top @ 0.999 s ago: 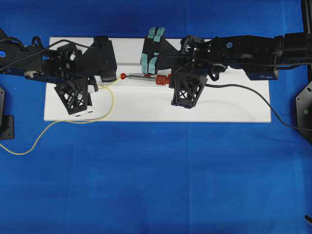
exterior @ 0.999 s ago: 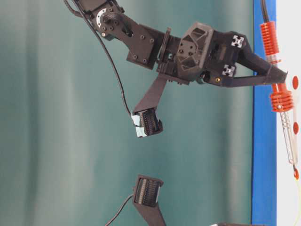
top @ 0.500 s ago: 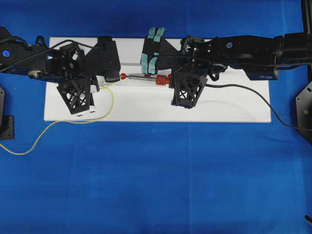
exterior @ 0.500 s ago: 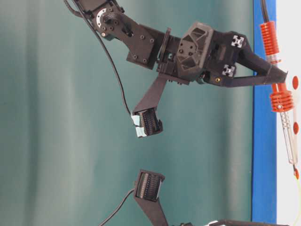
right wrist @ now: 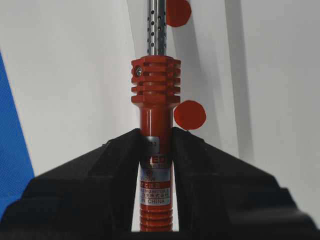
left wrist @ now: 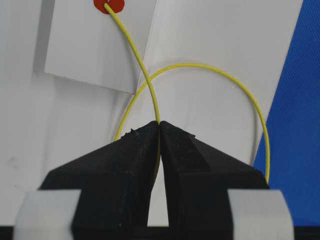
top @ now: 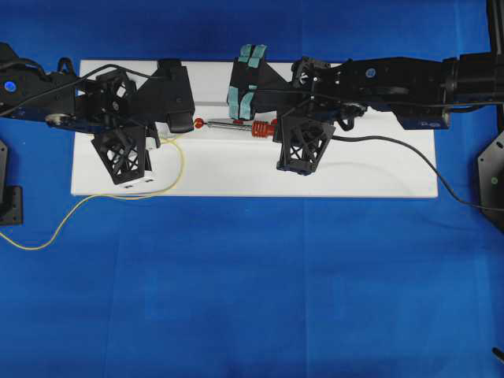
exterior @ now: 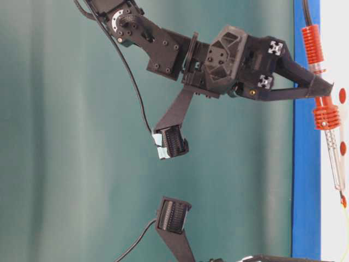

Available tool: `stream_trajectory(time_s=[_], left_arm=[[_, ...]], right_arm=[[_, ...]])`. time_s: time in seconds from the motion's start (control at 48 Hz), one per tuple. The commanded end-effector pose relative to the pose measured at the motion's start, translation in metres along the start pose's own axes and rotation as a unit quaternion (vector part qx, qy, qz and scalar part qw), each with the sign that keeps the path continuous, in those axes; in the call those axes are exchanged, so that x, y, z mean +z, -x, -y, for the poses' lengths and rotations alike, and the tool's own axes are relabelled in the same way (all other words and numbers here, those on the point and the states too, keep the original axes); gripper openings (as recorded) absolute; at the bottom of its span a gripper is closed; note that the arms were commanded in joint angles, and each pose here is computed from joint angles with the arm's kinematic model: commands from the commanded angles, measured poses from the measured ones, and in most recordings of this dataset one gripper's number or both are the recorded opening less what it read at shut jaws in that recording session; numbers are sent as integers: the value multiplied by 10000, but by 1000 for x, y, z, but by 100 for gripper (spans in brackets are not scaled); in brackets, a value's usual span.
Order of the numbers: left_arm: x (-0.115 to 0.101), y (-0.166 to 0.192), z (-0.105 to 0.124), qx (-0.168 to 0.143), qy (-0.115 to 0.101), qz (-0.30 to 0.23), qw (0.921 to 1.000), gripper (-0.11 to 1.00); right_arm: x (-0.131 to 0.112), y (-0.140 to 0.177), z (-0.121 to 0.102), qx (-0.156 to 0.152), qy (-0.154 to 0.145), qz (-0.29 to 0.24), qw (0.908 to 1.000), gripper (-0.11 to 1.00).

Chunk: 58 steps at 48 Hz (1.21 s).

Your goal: Touch the tip of the soldering iron to the tip of the solder at the mark.

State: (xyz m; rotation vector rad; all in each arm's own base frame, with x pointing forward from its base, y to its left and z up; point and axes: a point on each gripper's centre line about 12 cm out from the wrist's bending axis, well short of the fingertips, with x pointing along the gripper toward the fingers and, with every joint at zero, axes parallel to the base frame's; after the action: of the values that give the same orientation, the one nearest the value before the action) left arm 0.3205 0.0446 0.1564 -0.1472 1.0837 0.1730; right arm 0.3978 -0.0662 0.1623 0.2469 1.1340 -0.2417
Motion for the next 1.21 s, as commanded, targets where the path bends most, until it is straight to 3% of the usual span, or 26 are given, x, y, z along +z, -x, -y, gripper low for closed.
stream_trajectory(time_s=[0.0, 0.229, 0.624, 0.978, 1.187], left_arm=[[10, 6, 0, -11, -8, 176, 9998, 2], [11, 18, 0, 3, -22, 46, 10000, 2], [8, 76, 2, -23, -41, 183, 9998, 2], [6, 76, 3, -42, -33, 243, 9997, 2], [6, 76, 4, -47, -22, 258, 9997, 2]], right_arm=[[11, 10, -2, 35, -7, 204, 9998, 7], [9, 10, -2, 25, -7, 144, 9999, 7], [9, 10, -2, 20, -7, 113, 9999, 7], [9, 10, -1, 16, -9, 122, 9999, 7], [7, 36, -1, 42, -30, 374, 9993, 7]])
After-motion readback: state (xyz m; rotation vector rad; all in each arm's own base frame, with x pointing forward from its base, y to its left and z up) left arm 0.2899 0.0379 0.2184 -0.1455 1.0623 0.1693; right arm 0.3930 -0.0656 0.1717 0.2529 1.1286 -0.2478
